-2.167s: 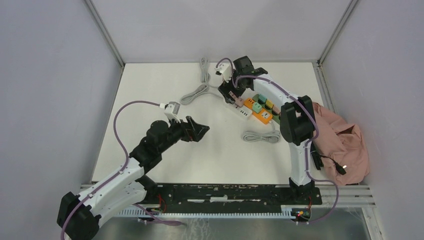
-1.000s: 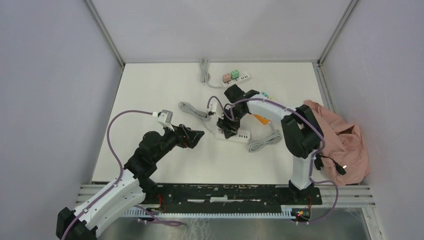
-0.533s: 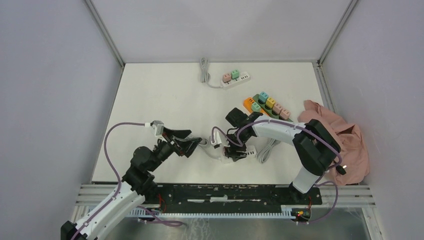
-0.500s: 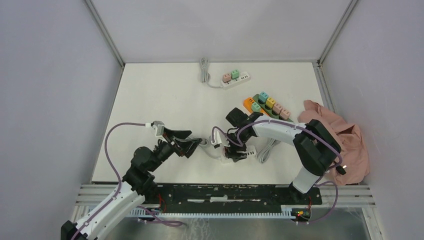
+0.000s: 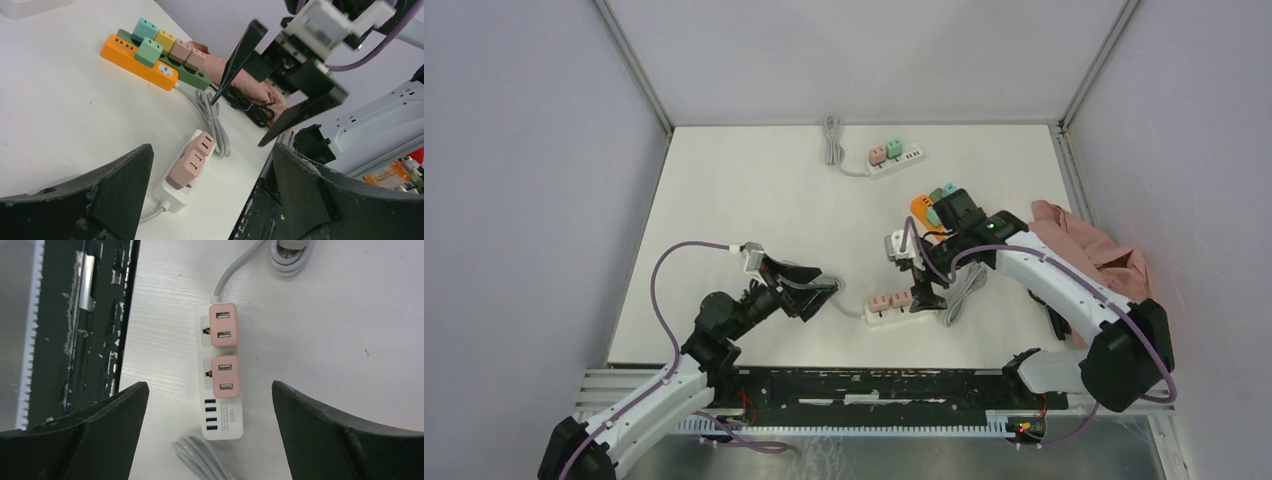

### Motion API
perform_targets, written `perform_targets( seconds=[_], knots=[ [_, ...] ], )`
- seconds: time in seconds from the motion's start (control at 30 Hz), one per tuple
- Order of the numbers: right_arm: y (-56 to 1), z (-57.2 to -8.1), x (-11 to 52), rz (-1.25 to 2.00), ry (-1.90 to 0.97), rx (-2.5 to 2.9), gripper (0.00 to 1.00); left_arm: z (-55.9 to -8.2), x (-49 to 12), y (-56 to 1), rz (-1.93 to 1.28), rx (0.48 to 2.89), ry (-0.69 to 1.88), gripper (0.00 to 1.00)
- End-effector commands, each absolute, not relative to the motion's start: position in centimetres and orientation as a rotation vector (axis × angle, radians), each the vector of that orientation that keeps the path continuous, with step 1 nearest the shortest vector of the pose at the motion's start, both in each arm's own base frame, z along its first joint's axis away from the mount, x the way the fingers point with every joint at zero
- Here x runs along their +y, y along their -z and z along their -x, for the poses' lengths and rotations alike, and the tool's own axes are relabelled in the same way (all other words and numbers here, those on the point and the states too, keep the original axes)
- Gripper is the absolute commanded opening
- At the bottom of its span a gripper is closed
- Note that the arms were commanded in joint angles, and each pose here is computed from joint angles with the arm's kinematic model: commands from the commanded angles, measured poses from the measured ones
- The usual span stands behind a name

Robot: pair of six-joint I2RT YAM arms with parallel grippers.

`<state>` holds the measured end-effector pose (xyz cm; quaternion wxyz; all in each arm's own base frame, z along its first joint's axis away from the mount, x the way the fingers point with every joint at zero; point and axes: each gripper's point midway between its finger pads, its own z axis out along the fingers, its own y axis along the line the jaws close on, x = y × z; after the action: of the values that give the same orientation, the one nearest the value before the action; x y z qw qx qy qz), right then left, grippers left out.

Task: Pull the plug off the socket
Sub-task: Move the socket to the center of the board, then remove the plug from the socket.

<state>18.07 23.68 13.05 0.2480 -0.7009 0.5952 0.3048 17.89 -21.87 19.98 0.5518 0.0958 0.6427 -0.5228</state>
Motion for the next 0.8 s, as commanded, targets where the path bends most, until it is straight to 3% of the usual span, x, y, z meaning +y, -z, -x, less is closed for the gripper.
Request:
perform_targets(
  seconds=[0.0,0.13,0.5,0.77],
  knots=[
    [-18.1,-15.3,22.7,1.739,-1.103,1.545,1.0,-17.3,-22.8,-21.9,-0.24,1.456,1.336,0.96],
    [-19.4,-14.4,21.8,1.639,-1.192,1.483,1.0,-18.0,-23.3,-22.1,-0.228,1.484,1.34,0.99],
    [-15.5,-15.0,20.0,1.797,-1.01,1.424,1.0,-18.5,-26.2,-21.6,-0.408,1.605,1.352,0.99],
    [-14.6,-15.4,19.4,1.814,-0.965,1.425,1.0,-17.8,-26.1,-21.3,-0.542,1.561,1.187,0.96]
  ],
)
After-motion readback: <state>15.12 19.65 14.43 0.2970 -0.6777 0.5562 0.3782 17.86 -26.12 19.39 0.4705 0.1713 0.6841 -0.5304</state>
